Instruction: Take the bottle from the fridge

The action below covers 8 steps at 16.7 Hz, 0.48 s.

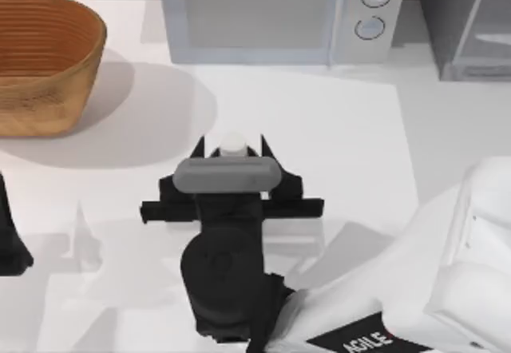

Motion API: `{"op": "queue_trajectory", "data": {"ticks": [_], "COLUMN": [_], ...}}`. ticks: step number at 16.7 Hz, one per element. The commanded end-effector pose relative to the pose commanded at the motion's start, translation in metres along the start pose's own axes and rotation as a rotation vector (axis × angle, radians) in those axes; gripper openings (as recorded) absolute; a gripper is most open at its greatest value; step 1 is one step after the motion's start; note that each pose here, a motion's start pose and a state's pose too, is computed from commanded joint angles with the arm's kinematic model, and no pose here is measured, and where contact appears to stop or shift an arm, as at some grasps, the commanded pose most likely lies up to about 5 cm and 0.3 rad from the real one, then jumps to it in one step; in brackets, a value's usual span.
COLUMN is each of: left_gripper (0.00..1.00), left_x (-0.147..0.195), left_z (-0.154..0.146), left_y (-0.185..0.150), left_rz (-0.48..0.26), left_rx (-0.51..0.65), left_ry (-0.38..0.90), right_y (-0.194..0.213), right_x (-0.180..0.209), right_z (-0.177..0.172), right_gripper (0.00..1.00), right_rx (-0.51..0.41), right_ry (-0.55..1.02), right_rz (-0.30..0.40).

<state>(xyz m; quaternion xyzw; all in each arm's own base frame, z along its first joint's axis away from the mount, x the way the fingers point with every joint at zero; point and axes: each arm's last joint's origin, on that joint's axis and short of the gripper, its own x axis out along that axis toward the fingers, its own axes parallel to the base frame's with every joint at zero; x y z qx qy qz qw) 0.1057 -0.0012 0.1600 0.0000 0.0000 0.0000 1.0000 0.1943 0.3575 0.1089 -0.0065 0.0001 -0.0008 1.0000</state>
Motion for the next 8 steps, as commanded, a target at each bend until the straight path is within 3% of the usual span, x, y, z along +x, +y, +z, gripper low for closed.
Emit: {"op": "queue_trajectory", "data": {"ticks": [2, 8], "left_gripper": [1.00, 1.00], "left_x": [0.0000, 0.0000], "left_z": [0.0000, 0.0000], "left_y": [0.0000, 0.0000], "left_rz": [0.000, 0.000], "left_rx": [0.000, 0.000], "left_ry": [0.000, 0.000], "right_y": [0.0000, 0.0000], "right_x": [0.0000, 0.0000], "right_z": [0.0000, 0.0000], "right_gripper": [0.98, 1.00], "right_rx": [0.000, 0.000], "right_ry": [0.000, 0.000], "right_rz": [0.000, 0.000]}}
